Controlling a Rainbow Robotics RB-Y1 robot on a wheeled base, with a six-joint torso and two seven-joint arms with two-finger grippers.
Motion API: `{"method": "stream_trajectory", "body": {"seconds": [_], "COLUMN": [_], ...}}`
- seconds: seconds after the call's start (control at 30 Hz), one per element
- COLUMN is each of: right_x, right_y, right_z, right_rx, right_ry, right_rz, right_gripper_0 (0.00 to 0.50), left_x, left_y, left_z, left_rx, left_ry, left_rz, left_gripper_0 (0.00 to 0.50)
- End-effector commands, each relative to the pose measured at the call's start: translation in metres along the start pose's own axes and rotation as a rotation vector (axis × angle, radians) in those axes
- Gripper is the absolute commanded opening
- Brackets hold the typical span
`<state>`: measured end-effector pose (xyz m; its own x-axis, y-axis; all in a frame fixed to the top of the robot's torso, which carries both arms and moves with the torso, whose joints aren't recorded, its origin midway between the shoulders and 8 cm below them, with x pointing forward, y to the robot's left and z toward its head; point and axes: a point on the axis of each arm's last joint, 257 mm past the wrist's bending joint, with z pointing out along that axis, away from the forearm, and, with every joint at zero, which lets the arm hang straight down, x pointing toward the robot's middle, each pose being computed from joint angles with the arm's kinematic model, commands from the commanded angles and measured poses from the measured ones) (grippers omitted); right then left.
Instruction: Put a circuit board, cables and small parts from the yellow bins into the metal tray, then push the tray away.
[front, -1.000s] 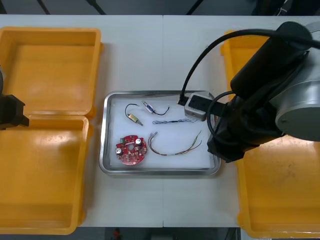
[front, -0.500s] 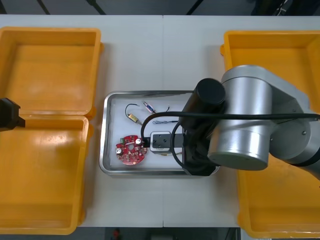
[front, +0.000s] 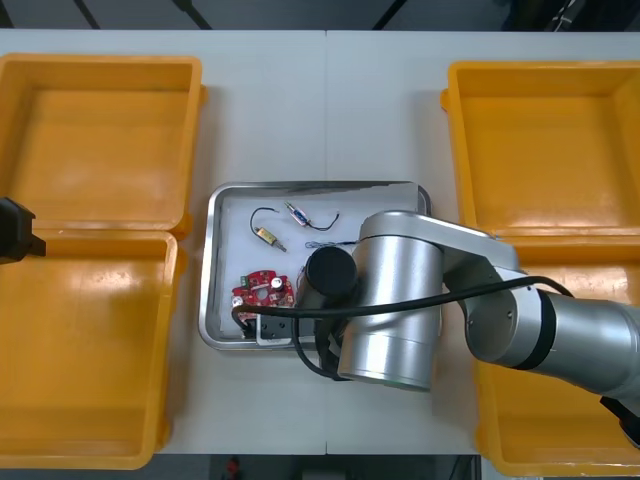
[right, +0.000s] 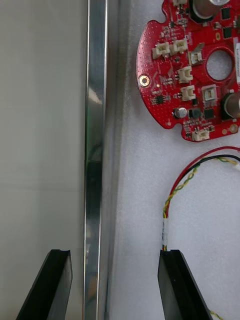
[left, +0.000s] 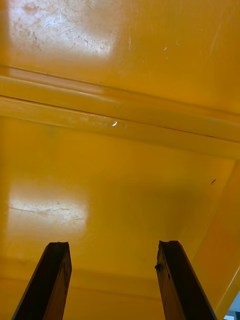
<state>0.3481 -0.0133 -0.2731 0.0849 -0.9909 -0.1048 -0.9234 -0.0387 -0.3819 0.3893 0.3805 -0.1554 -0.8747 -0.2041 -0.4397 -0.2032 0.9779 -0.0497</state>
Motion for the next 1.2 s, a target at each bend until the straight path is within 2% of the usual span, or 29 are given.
{"method": "stream_trajectory", "body": {"seconds": [0.03, 0.37, 0.53, 0.77, 0.83, 0.9, 0.97, 1.1, 1.2], "right_x": [-0.031, -0.041, -0.039, -0.040, -0.040, -0.042, -0.041, -0.040, -0.039], "right_y": [0.002, 0.011, 0.013, 0.016, 0.017, 0.017, 0.017, 0.015, 0.012], "right_z": [0.003, 0.021, 0.028, 0.033, 0.033, 0.033, 0.033, 0.033, 0.033], "right_rx": [0.007, -0.023, -0.016, -0.020, -0.022, -0.022, -0.020, -0.016, -0.002], "right_ry": [-0.041, -0.026, -0.008, -0.005, -0.005, -0.008, -0.008, -0.004, 0.000], "right_rz": [-0.059, -0.038, -0.039, -0.028, -0.028, -0.029, -0.030, -0.029, -0.029], "right_gripper_0": [0.500, 0.500, 0.500, 0.500, 0.373, 0.184, 0.089, 0.019, 0.015], "left_x": [-0.007, -0.007, -0.007, -0.007, -0.007, -0.007, -0.007, -0.007, -0.007], "left_y": [0.008, 0.008, 0.008, 0.008, 0.008, 0.008, 0.008, 0.008, 0.008], "left_z": [-0.012, -0.012, -0.012, -0.012, -0.012, -0.012, -0.012, -0.012, -0.012], "left_rx": [-0.034, -0.034, -0.034, -0.034, -0.034, -0.034, -0.034, -0.034, -0.034], "left_ry": [-0.024, -0.024, -0.024, -0.024, -0.024, -0.024, -0.024, -0.024, -0.024], "left_rz": [0.045, 0.045, 0.045, 0.045, 0.045, 0.045, 0.045, 0.045, 0.045], "left_gripper_0": [0.500, 0.500, 0.500, 0.500, 0.500, 0.500, 0.500, 0.500, 0.500]}}
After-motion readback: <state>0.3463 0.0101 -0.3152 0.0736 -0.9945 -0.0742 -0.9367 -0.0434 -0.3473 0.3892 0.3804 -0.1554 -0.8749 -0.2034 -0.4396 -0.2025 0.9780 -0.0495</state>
